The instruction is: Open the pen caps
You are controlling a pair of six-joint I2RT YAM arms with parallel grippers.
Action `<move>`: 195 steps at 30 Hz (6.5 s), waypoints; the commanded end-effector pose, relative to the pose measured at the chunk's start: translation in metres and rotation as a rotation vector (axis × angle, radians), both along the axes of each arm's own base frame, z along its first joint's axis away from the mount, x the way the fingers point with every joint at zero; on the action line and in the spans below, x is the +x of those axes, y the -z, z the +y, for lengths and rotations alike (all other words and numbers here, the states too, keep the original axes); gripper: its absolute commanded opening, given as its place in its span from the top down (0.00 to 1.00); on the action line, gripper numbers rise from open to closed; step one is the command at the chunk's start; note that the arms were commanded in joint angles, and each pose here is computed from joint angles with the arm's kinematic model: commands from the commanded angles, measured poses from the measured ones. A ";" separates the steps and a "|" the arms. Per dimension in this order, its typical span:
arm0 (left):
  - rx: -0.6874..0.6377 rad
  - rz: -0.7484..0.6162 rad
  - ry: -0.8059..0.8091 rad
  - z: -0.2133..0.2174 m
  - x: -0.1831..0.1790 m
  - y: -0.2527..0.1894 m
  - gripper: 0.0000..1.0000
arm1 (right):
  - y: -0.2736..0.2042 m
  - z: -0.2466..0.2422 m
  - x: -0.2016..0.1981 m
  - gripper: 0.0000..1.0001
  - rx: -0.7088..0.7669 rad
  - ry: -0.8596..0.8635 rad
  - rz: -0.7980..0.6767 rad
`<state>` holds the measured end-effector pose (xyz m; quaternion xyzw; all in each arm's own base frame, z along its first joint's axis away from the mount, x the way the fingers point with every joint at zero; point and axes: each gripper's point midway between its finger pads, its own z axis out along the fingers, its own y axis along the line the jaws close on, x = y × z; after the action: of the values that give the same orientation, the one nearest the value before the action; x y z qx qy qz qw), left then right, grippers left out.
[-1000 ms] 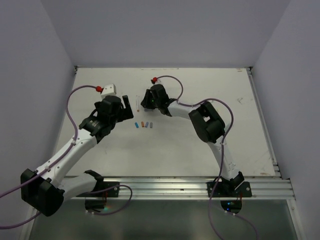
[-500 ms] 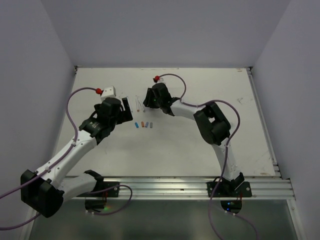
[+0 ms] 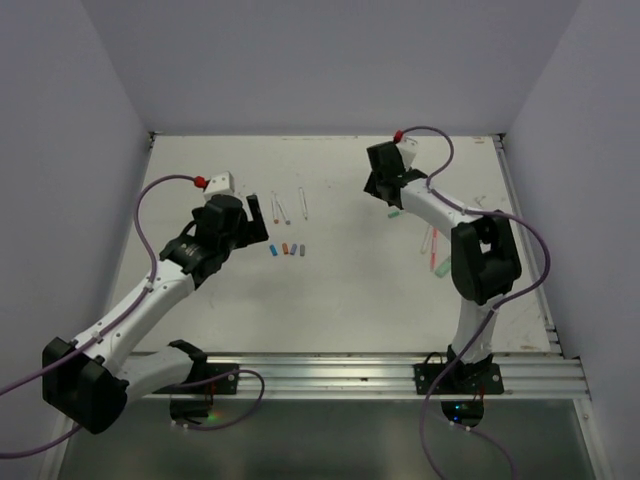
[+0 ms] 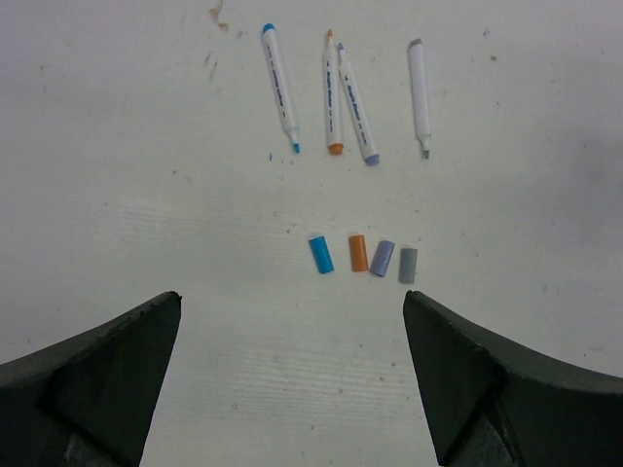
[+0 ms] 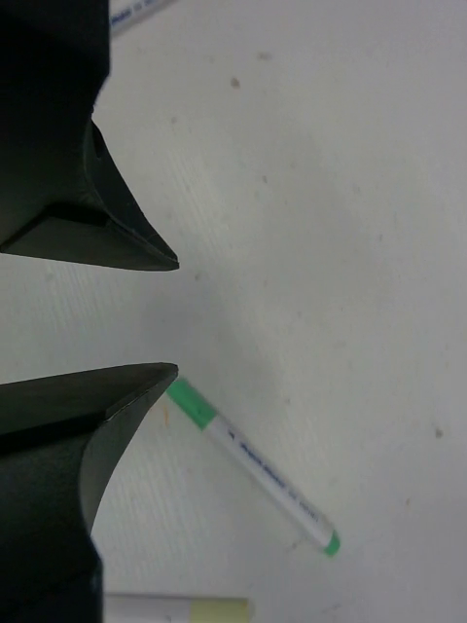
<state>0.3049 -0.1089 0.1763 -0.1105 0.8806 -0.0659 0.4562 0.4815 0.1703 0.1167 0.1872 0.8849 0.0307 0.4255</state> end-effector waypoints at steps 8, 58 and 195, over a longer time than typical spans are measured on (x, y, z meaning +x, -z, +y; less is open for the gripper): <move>-0.027 -0.029 0.007 -0.007 0.011 -0.002 0.00 | 0.056 -0.055 -0.021 0.54 -0.003 0.192 0.230; -0.288 0.017 0.332 -0.102 0.037 -0.019 0.01 | 0.011 0.056 -0.098 1.00 0.058 -0.545 0.007; -0.583 -0.132 0.392 -0.136 0.073 -0.114 1.00 | -0.130 0.165 -0.147 0.32 0.201 -0.984 -0.384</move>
<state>0.3969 -0.2363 0.2588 -0.0869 0.8197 -0.3734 0.4256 0.3198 0.3316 0.2383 -0.2173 0.7727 0.3575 0.4774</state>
